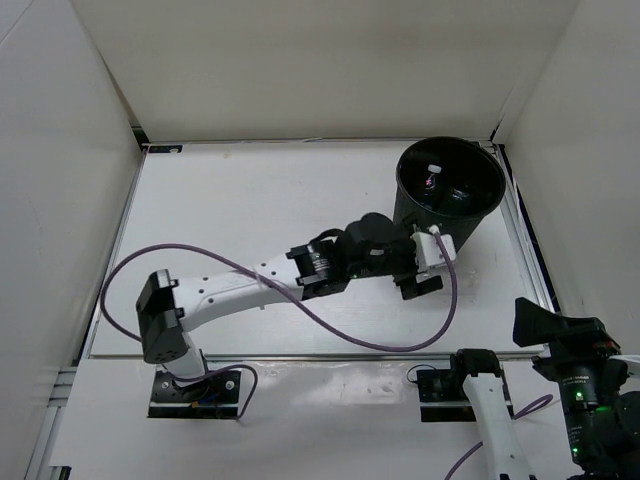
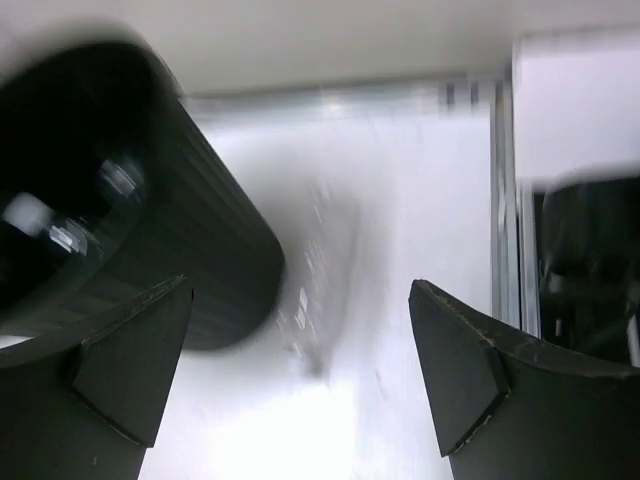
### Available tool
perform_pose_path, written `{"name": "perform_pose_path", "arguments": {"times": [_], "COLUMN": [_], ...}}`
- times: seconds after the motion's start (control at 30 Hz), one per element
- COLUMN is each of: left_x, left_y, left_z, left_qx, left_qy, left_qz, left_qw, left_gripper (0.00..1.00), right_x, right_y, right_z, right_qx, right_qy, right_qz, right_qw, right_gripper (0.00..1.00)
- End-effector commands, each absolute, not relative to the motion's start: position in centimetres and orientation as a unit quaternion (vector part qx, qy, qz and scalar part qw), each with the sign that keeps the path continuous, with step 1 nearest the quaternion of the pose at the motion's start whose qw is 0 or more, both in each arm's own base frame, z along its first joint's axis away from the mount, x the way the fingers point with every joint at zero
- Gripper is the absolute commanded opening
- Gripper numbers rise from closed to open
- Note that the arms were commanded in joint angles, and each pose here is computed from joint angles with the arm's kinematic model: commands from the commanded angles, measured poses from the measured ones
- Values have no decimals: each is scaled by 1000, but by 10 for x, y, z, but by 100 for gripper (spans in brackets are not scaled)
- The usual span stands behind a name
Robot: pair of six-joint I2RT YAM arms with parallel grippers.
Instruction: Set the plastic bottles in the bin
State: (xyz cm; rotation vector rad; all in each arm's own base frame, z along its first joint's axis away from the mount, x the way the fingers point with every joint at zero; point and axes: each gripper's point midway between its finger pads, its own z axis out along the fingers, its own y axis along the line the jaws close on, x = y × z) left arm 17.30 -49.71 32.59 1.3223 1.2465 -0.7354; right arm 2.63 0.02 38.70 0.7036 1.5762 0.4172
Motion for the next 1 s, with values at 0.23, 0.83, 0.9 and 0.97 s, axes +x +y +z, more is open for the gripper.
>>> {"name": "perform_pose_path", "arguments": {"times": [0.23,0.83,0.9,0.97], "left_x": [172,229,236,239], "left_y": [-530,-594,-594,-600], "left_z": [181,118,108,110], "left_qx": [610,593,588,586], "left_qy": [609,632,641,637], "left_qz": [-302,-278,-275,-278], "left_qw": [406,415,410,417], "left_gripper": [100,100,100,100], "right_x": [8,3,1,1], "right_y": [5,67,71,73], "right_z": [376,393,394,397], "right_qx": [295,182,175,171], "right_qy": [706,748,749,749], "right_qz": [191,314,322,326], "right_qw": [615,556,552,551], "right_gripper": [99,99,99,99]}}
